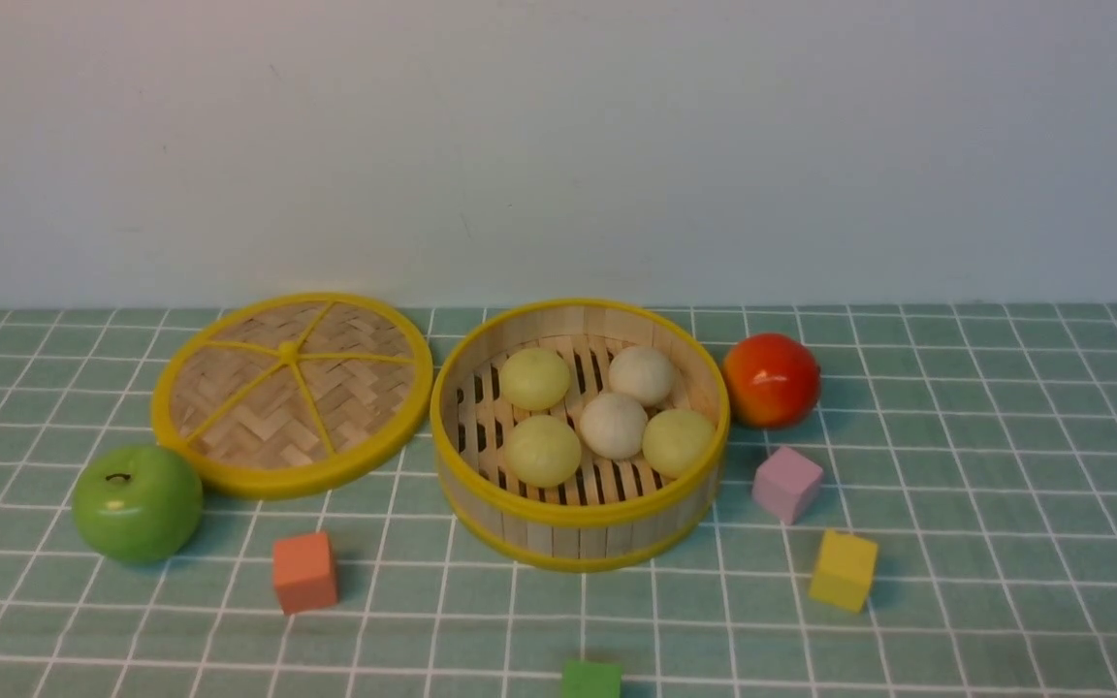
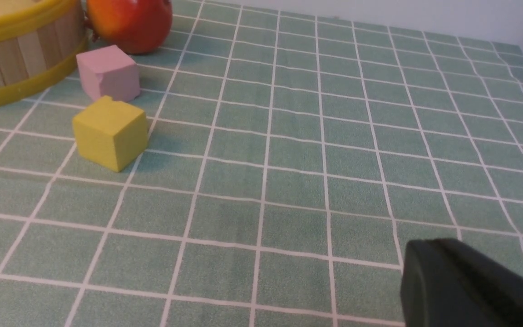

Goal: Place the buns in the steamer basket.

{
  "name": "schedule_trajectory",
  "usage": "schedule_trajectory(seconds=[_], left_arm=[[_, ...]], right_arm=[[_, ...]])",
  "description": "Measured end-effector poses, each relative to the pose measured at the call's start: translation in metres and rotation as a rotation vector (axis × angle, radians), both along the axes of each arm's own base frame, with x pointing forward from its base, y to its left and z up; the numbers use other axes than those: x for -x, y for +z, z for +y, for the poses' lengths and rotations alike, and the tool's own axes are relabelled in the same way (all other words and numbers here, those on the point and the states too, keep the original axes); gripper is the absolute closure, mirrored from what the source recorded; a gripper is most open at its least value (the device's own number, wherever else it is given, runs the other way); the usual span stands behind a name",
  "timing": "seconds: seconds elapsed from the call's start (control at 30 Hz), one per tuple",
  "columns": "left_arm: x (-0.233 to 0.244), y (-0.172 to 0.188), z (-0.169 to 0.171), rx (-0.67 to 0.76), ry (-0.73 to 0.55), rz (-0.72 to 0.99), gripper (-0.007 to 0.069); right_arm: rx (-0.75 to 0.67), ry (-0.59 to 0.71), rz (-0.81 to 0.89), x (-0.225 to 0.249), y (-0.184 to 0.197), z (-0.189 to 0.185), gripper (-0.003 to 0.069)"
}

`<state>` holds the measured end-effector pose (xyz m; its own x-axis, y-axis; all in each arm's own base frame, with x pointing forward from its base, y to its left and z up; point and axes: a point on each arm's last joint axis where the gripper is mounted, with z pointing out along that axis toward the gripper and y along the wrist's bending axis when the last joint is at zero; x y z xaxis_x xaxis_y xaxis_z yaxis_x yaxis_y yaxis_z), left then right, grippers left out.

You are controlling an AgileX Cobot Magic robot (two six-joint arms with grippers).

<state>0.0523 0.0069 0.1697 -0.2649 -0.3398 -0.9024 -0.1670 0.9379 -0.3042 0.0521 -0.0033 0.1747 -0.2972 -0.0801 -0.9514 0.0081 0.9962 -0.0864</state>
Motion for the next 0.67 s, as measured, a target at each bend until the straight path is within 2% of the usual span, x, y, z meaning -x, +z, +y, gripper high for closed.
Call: schedule_trajectory(seconds=[0.67], left_arm=[[0.0000, 0.0000, 0.0000, 0.000, 0.000, 0.000, 0.0428]], right_arm=[[0.003, 0.001, 0.000, 0.0000, 0.0000, 0.0000, 0.0609]])
